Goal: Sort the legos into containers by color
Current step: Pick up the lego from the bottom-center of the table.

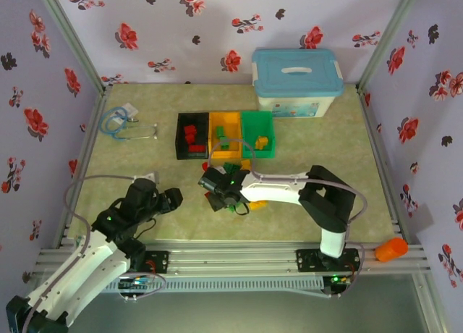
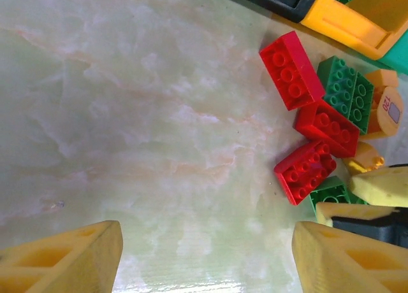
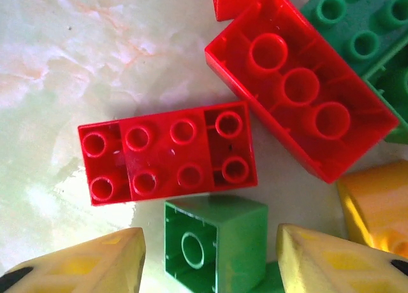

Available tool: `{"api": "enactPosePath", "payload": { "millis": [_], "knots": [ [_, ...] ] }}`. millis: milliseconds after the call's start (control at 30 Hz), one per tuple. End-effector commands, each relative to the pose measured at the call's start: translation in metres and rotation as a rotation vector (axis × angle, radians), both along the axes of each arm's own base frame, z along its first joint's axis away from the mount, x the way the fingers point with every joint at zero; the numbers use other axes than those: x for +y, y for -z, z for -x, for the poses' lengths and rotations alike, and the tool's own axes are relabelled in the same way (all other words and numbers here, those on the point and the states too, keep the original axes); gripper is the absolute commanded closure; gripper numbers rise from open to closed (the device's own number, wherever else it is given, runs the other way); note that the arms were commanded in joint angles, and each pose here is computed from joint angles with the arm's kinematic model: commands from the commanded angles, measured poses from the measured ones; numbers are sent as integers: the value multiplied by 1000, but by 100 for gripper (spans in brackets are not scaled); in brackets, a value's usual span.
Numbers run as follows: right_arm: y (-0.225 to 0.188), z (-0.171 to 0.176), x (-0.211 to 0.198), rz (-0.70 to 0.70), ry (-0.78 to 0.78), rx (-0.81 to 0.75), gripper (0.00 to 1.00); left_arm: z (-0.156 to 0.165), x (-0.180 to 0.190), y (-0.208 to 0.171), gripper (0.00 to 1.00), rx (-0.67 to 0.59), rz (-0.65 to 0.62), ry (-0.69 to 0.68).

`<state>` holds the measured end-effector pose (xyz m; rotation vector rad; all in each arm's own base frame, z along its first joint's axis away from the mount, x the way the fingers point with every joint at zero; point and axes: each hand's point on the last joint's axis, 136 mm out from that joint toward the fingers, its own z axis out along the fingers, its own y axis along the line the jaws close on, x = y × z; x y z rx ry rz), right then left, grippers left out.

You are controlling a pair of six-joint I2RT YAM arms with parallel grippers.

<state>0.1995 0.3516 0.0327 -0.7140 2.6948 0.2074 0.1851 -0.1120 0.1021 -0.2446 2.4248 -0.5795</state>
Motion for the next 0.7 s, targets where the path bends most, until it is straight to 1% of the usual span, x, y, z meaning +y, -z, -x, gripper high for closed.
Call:
{"api": "enactPosePath", "payload": {
  "millis": [0,100,167,267,367,433,533,667],
  "knots": [
    [8,-3,-1,64,-11,-9,45,3,5,8,30,28,-22,-22],
    [16,-3,-5,100,1,-1,47,2,2,8,30,29,-23,-14],
    [17,-2,-7,112,10,-5,51,1,2,8,30,28,-27,-11],
    [16,-2,-8,122,14,-16,58,0,2,7,31,24,-28,-13],
    [4,-4,-6,116,11,-40,68,0,2,6,31,20,-29,-11],
    [-13,-11,-3,96,17,-76,72,-1,2,5,32,17,-36,-11],
    [-50,-25,3,56,9,-131,73,1,3,1,31,8,-43,3],
    [-98,-59,3,-34,33,-183,72,5,3,-3,32,-13,-35,17]
  ]
}}
